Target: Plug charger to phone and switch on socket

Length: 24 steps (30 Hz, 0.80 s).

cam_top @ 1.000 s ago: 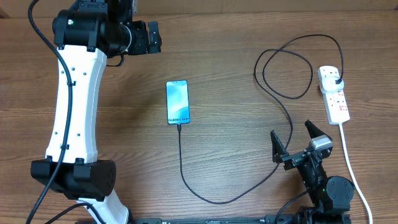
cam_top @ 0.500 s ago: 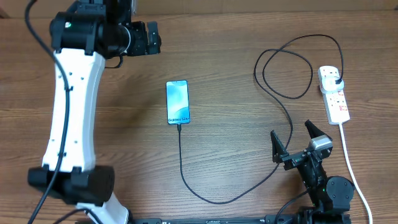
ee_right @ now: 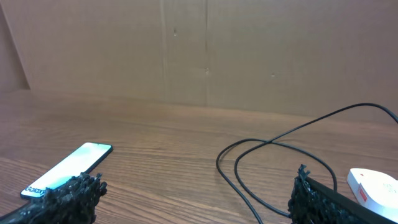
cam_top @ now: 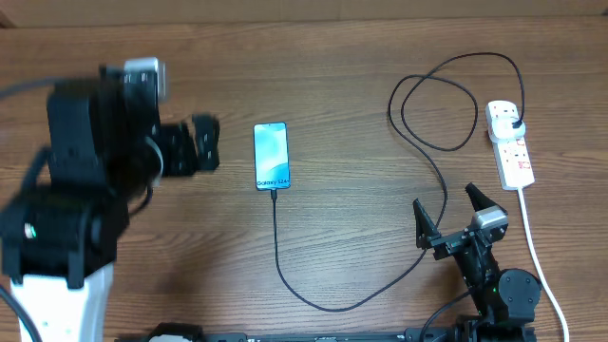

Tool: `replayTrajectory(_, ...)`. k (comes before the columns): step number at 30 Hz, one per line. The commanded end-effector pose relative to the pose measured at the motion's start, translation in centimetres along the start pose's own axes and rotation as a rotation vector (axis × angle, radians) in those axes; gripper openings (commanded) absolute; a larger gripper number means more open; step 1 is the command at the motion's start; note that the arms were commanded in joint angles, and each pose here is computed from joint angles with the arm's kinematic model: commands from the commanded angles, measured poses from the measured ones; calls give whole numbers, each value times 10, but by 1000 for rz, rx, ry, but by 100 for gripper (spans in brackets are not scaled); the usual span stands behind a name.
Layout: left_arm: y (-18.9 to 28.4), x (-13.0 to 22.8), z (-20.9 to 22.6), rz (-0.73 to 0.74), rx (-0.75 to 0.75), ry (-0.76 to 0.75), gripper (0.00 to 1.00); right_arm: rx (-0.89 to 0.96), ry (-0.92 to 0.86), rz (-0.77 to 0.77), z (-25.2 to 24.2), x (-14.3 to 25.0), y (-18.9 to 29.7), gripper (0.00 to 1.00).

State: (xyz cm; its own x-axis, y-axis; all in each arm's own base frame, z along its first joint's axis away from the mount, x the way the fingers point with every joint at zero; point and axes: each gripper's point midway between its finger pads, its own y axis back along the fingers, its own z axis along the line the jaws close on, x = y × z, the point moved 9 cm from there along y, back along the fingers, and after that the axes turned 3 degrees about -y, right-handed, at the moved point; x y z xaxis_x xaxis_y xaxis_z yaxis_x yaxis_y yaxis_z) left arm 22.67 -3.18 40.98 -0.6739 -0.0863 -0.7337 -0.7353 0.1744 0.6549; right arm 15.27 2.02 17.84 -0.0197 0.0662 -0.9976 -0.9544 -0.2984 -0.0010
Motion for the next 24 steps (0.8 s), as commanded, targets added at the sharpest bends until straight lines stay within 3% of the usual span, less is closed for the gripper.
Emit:
replayTrajectory(1, -18, 28, 16, -62, -37, 12, 100, 1, 3, -5, 0, 2, 0, 100)
replayTrajectory(4, -30, 47, 21, -194, 37, -33, 99, 1, 3, -5, 0, 2, 0, 100)
replayTrajectory(8, -40, 71, 24, -399, 106, -201, 100, 1, 3, -5, 0, 2, 0, 100)
replayTrajectory(13, -48, 105, 28, -579, 80, -386, 100, 1, 2, -5, 0, 2, 0, 100)
replayTrajectory(24, -75, 174, 42, -639, -46, -614, 99, 1, 2, -5, 0, 2, 0, 100)
